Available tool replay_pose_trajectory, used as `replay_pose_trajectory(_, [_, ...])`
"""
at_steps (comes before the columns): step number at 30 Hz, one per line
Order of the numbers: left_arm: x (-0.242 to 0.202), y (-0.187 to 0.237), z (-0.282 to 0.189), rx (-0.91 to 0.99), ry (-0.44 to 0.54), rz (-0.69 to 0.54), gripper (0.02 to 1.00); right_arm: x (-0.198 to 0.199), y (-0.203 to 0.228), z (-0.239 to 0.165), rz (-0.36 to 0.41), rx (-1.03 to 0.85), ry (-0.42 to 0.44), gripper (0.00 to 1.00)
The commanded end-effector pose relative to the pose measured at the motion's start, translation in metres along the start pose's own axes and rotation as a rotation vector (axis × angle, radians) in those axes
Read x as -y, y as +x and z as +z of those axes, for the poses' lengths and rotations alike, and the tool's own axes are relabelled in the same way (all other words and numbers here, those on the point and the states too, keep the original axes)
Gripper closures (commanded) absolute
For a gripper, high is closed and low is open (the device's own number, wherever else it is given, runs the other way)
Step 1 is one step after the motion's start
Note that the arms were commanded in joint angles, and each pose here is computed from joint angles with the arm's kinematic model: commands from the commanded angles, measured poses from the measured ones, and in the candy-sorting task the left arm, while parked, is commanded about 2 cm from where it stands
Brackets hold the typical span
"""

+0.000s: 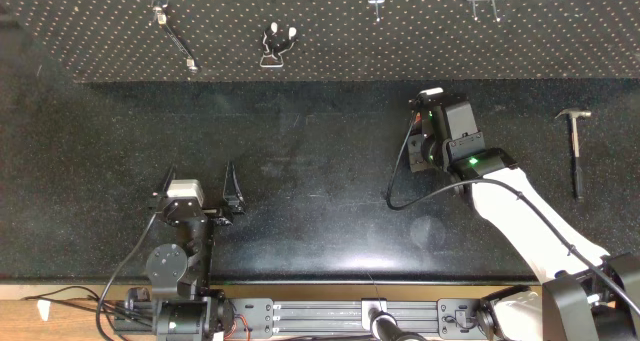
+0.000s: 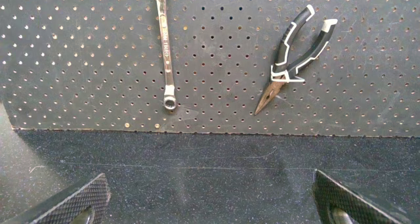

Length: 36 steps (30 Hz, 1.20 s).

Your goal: Place Tools Onto Pegboard

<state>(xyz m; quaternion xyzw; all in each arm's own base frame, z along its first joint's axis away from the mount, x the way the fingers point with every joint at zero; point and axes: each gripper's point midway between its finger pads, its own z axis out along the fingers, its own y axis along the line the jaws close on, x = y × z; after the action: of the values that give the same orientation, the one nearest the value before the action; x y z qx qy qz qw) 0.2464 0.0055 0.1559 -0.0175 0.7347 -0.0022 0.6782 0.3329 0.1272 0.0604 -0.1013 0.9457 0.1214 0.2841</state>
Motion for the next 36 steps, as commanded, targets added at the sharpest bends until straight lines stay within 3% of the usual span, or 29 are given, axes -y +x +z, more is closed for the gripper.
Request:
replay_pose_trajectory(1, [0.004,0.001,0.000,-0.001,0.019,0.010,0.023,-0.002,-0.007,-0.001,-0.022,0.012,-0.001,0.925])
replay_pose_trajectory(4, [0.004,0.001,0.000,-0.001,0.019,0.010,0.023,-0.003,-0.030,-0.027,-0.036,0.117,0.016,0.925])
replay_pose_trajectory(8, [0.004,0.001,0.000,-0.001,0.019,0.010,0.023,-0.019,-0.082,-0.096,-0.072,0.394,-0.019,0.928])
replay_pose_trajectory(11, [0.004,0.001,0.000,-0.001,0.019,0.010,0.023,-0.059,-0.134,-0.172,-0.210,0.740,-0.090,0.928])
replay_pose_trajectory(14, [0.004,0.001,0.000,-0.002,0.019,0.010,0.023,-0.079,-0.160,-0.198,-0.272,0.901,-0.122,0.928])
replay_pose_trajectory(19, [0.004,0.001,0.000,-0.002,0.019,0.010,0.020,-0.110,-0.177,-0.175,-0.386,0.975,-0.148,0.928])
replay_pose_trajectory(22, [0.004,0.001,0.000,-0.001,0.019,0.010,0.023,-0.116,-0.184,-0.147,-0.393,0.982,-0.138,0.928])
replay_pose_trajectory(25, [0.004,0.001,0.000,-0.002,0.019,0.010,0.020,-0.105,-0.193,-0.115,-0.384,0.980,-0.053,0.928])
replay_pose_trajectory(27, [0.004,0.001,0.000,-0.001,0.019,0.010,0.023,-0.107,-0.198,-0.095,-0.446,0.964,-0.023,0.928])
replay_pose_trajectory(32, [0.004,0.001,0.000,-0.002,0.019,0.010,0.023,-0.110,-0.213,-0.067,-0.450,0.983,-0.013,0.925])
replay_pose_trajectory(34, [0.004,0.001,0.000,-0.001,0.019,0.010,0.023,-0.110,-0.213,-0.061,-0.451,0.975,-0.013,0.288])
replay_pose_trajectory(36, [0.004,0.001,0.000,-0.002,0.019,0.010,0.020,-0.114,-0.214,-0.066,-0.451,0.983,-0.036,0.084])
